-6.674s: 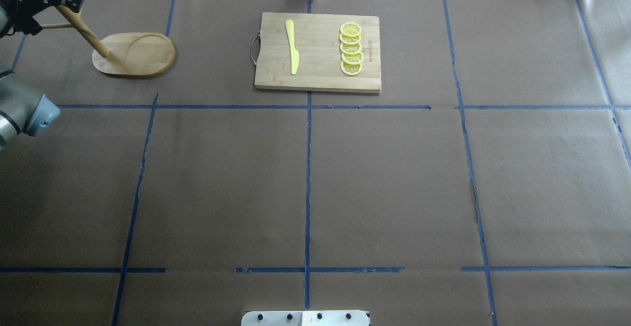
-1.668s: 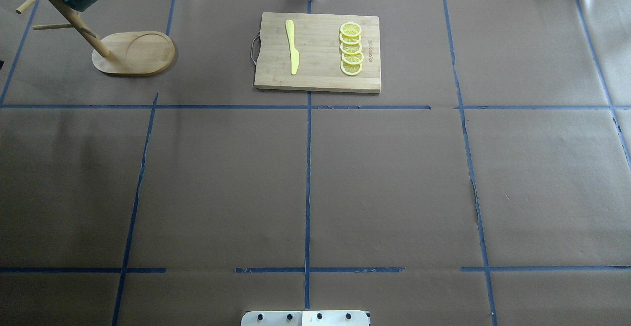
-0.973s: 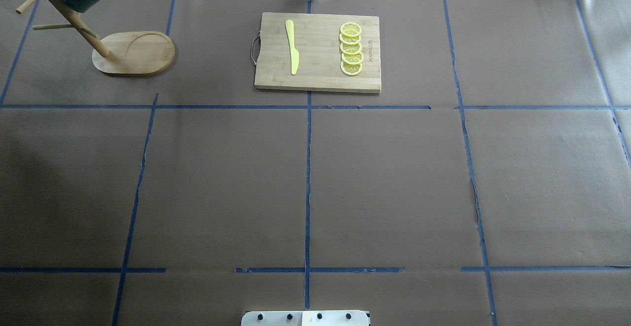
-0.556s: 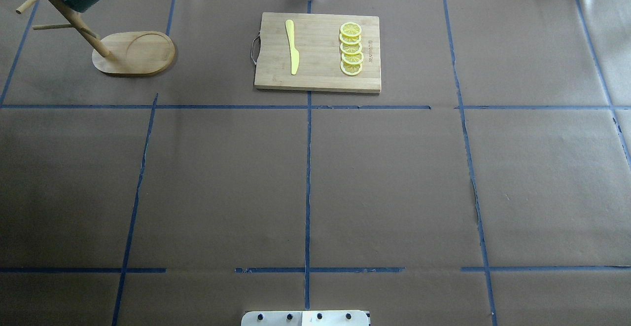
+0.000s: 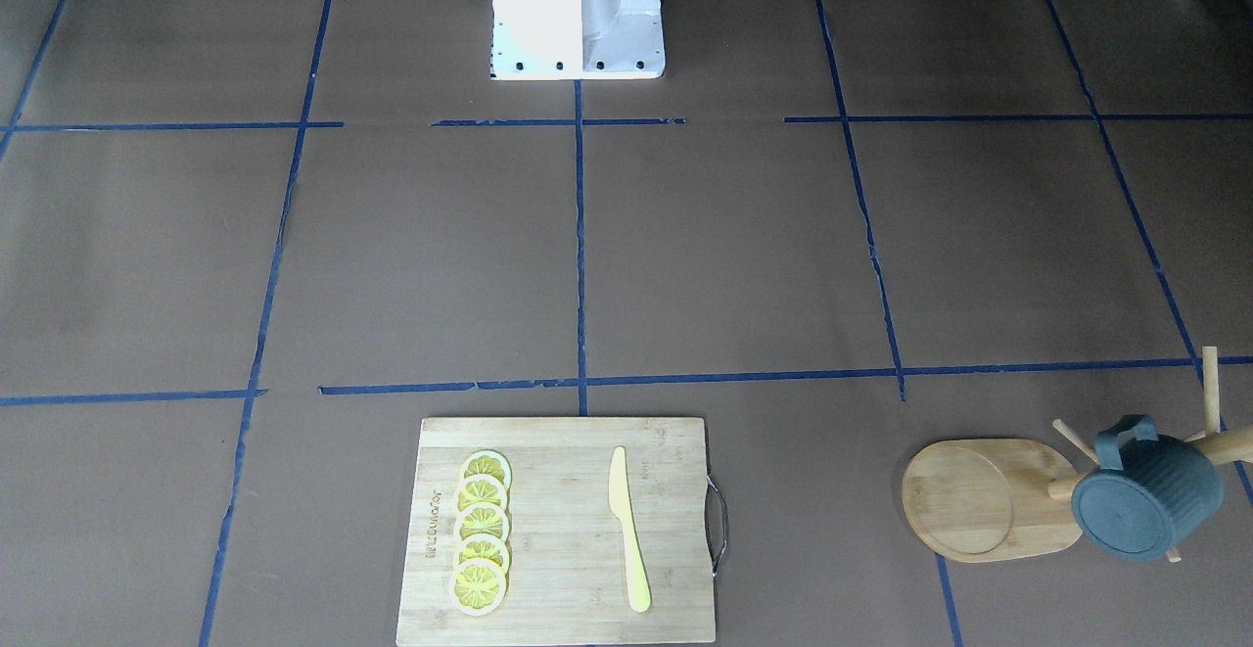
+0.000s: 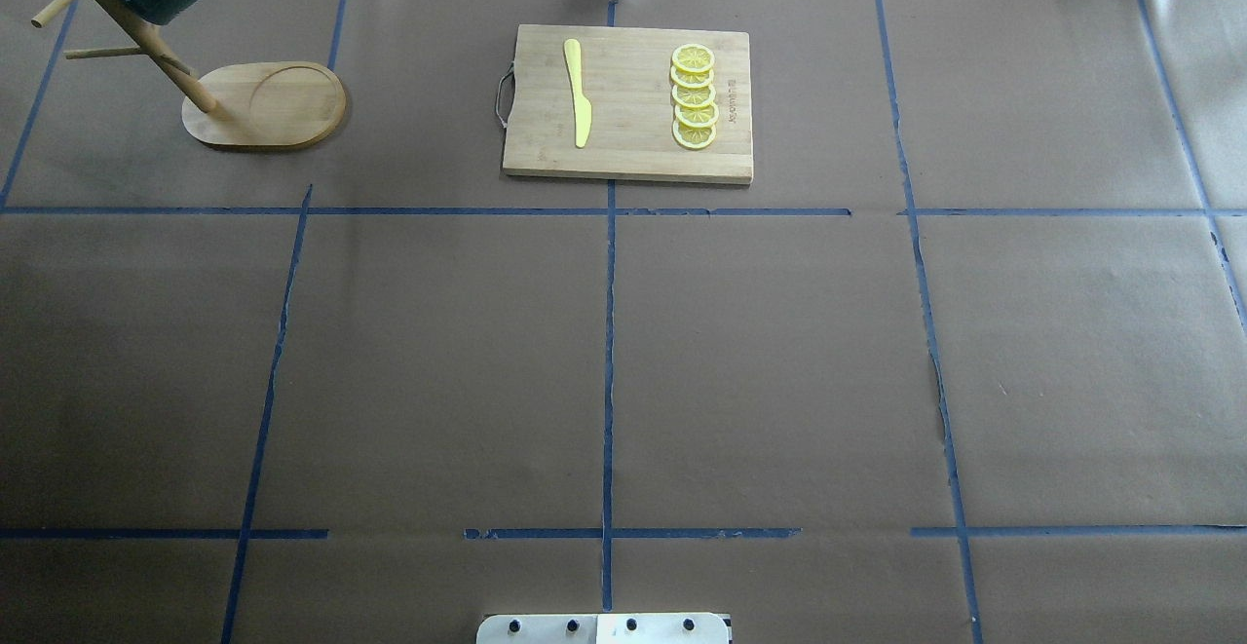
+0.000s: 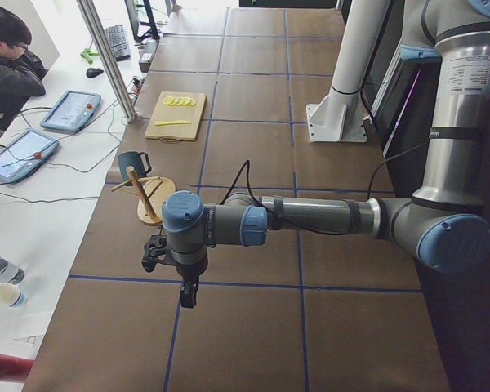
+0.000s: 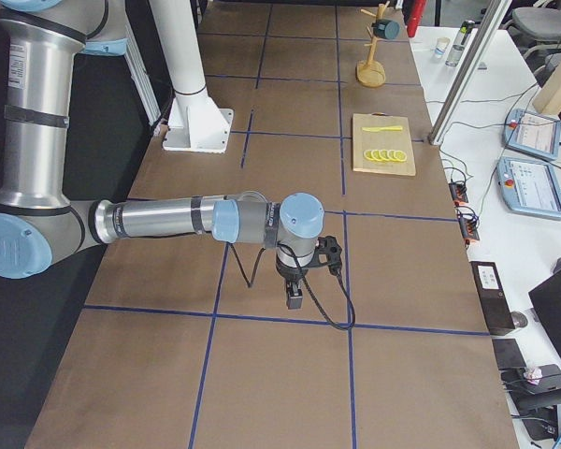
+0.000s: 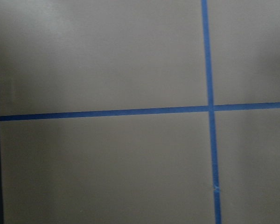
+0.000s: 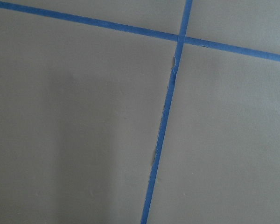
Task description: Hang cup on storage rack
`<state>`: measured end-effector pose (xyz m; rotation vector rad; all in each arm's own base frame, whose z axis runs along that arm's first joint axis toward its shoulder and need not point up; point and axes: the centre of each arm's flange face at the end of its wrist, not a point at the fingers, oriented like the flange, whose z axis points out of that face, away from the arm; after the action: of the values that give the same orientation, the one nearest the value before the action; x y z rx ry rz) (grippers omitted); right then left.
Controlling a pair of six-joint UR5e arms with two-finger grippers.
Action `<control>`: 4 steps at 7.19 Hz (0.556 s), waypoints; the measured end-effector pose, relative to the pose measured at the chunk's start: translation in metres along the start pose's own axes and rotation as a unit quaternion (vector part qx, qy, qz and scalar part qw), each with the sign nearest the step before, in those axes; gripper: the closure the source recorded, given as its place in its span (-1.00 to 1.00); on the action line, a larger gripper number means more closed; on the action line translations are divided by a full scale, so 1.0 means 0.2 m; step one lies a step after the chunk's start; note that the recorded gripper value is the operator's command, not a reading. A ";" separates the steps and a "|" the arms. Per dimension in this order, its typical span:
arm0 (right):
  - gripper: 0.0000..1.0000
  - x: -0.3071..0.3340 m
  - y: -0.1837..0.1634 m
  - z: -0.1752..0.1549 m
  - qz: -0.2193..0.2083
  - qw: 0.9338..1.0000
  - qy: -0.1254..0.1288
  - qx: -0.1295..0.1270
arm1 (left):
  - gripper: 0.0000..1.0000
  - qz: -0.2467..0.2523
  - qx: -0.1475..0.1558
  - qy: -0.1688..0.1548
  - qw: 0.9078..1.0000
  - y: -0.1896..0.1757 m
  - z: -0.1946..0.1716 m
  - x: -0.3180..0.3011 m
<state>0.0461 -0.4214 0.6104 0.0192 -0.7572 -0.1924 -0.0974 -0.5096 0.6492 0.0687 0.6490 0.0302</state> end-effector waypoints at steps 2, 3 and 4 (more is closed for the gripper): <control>-1.00 0.00 0.00 0.00 0.000 1.000 0.000 0.000 | -1.00 -0.001 -0.006 0.036 0.999 0.04 0.05 0.01; -1.00 0.00 0.00 0.00 -0.001 1.000 0.000 0.000 | -1.00 -0.003 -0.008 0.054 0.998 0.06 0.07 0.02; -1.00 0.00 0.00 0.00 -0.001 1.000 0.001 0.000 | -1.00 -0.006 -0.012 0.066 0.998 0.09 0.09 0.02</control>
<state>0.0462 -0.4214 0.6105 0.0207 -0.7550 -0.1948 -0.0839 -0.4921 0.6630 0.0406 0.7801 0.0311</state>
